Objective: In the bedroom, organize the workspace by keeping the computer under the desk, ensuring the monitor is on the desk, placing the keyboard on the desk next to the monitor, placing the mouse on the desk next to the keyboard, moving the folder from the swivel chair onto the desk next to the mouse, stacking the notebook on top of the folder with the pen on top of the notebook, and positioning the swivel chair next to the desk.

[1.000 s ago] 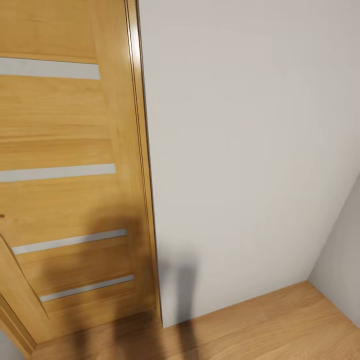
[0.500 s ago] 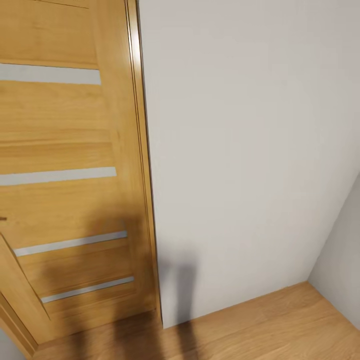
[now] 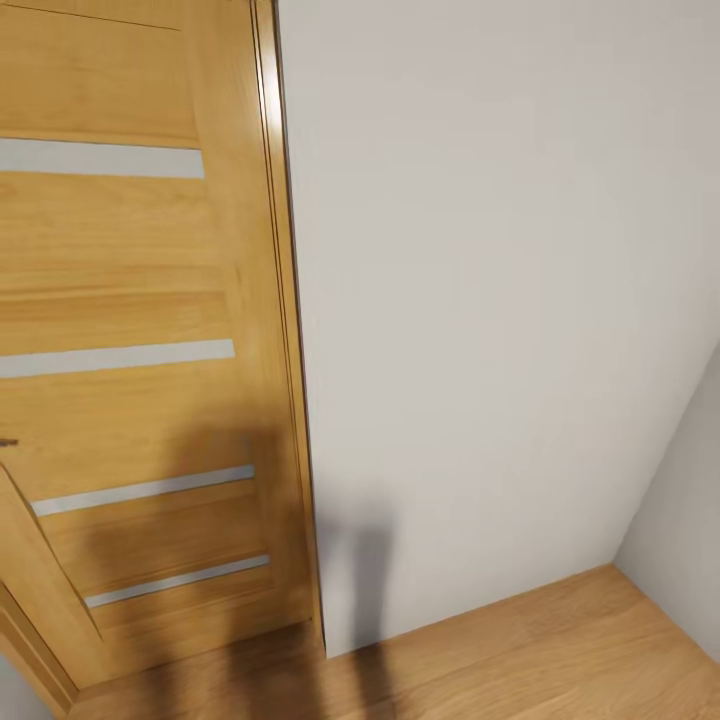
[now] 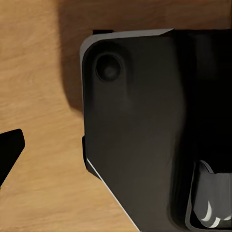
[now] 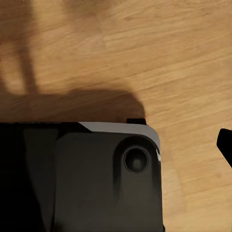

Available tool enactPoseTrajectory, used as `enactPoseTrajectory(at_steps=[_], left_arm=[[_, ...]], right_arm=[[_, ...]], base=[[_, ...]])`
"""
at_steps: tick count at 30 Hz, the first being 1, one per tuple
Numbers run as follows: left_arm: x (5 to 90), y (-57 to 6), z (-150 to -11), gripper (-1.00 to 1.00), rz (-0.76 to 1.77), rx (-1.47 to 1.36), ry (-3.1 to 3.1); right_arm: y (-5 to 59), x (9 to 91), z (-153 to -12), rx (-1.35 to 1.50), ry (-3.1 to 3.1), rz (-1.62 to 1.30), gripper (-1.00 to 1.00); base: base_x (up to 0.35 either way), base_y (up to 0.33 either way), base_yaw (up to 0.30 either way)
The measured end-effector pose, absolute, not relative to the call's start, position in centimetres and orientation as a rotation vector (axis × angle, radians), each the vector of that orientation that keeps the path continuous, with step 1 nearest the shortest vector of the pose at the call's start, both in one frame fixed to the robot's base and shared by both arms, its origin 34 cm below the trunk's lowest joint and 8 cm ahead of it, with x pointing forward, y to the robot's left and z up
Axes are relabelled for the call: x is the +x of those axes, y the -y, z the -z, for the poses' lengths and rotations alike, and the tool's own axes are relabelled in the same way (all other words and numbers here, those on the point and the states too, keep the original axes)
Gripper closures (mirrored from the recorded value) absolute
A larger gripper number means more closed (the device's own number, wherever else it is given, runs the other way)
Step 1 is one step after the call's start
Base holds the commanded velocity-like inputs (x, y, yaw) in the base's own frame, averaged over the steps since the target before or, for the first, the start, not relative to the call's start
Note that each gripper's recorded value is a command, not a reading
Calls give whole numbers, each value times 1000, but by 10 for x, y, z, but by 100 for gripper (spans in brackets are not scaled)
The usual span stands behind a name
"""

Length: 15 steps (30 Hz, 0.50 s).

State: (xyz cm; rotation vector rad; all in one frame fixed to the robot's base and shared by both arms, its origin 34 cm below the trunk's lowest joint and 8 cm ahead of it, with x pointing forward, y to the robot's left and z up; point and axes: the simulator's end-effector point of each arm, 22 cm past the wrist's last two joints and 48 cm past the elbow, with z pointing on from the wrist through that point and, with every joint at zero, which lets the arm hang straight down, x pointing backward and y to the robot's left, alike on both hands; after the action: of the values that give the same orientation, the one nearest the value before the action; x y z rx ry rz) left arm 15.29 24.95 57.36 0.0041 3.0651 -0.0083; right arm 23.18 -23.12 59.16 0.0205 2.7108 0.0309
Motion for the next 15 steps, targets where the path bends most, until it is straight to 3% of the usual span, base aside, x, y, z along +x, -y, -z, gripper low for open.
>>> enactPoseTrajectory(at_steps=[4, 7, 8, 9, 11, 15], left_arm=[[168, -250, -579, -100, 6, 4, -3032], [240, -247, -596, -100, 14, -43, -2875], [296, -269, -613, -100, -3, -306, -2752], [371, -272, -645, -100, 23, -344, -2595], [383, -286, -653, -100, 15, -433, -2531], [381, -305, -658, -100, -13, -450, -2513]], right_arm=[[230, 231, -596, 19, -2709, -33, -100], [230, 257, -606, 23, -2649, -23, -100], [238, 288, -616, 63, -2580, -6, -100], [240, 351, -645, 72, -2432, -3, -100], [247, 432, -701, 107, -2227, 24, -100], [260, 435, -708, 172, -2216, 88, -100]], base=[[0, 0, 0], [0, 0, 0], [0, 0, 0], [0, 0, 0], [0, 0, 0], [0, 0, 0]])
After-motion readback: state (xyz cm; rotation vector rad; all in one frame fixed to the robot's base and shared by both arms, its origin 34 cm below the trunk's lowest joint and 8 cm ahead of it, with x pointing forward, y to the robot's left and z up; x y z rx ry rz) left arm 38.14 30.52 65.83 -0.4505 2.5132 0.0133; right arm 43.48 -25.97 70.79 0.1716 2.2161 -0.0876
